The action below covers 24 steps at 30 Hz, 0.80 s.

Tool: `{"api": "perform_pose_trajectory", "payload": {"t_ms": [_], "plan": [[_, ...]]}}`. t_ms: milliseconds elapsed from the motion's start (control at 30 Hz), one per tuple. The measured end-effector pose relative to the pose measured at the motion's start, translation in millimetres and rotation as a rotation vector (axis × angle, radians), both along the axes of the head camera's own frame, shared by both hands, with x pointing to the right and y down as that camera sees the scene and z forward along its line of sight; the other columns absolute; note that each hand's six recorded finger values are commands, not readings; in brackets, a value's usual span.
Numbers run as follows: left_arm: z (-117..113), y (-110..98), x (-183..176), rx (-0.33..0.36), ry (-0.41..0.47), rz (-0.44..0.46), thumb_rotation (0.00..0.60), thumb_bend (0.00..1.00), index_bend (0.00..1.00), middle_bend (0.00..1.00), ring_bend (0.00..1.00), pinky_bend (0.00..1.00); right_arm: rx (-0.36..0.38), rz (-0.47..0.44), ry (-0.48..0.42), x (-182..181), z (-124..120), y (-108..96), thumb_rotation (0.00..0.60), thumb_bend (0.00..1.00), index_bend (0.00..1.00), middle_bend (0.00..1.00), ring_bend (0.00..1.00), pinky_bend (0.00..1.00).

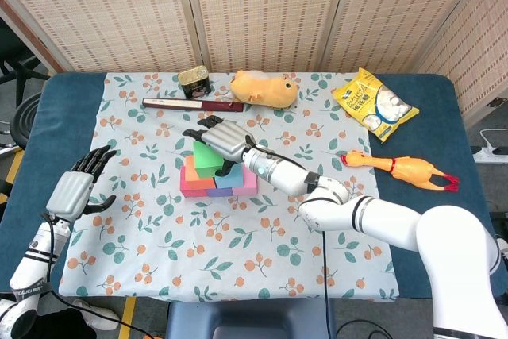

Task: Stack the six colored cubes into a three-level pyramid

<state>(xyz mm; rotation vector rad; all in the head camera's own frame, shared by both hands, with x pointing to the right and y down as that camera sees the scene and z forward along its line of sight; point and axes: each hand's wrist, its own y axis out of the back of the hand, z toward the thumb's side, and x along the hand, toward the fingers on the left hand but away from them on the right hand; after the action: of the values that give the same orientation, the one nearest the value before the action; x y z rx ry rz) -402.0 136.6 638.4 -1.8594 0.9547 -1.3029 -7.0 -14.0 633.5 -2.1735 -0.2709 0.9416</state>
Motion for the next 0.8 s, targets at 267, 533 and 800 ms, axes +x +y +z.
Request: {"api": "perform_pose_trajectory", "payload": {"t_ms": [267,533,800], "plan": [[-0.2,-0.2,0.1,0.002,-0.001,0.001,0.6,0.3,0.0,0.0,0.0,0.14,0.0,0.0,-0.003,-0.5,0.2,0.8,0.6,0.11,0.2,0.31,0.05,0.02],[-0.2,-0.2,-0.7,-0.002,-0.005,0.0,0.6,0.3,0.0,0.0,0.0,0.14,-0.002,0.006,-0.018,-0.5,-4.2,0.7,0.6,0.11,0.2,0.31,0.05,0.02],[-0.3,-0.2,0.9,-0.003,-0.004,0.003,0.6,0.3,0.0,0.0,0.0,0.15,-0.007,-0.004,-0.008,0.2,-3.4,3.6,0.6,0.11,0.2,0.31,0.05,0.02]]}}
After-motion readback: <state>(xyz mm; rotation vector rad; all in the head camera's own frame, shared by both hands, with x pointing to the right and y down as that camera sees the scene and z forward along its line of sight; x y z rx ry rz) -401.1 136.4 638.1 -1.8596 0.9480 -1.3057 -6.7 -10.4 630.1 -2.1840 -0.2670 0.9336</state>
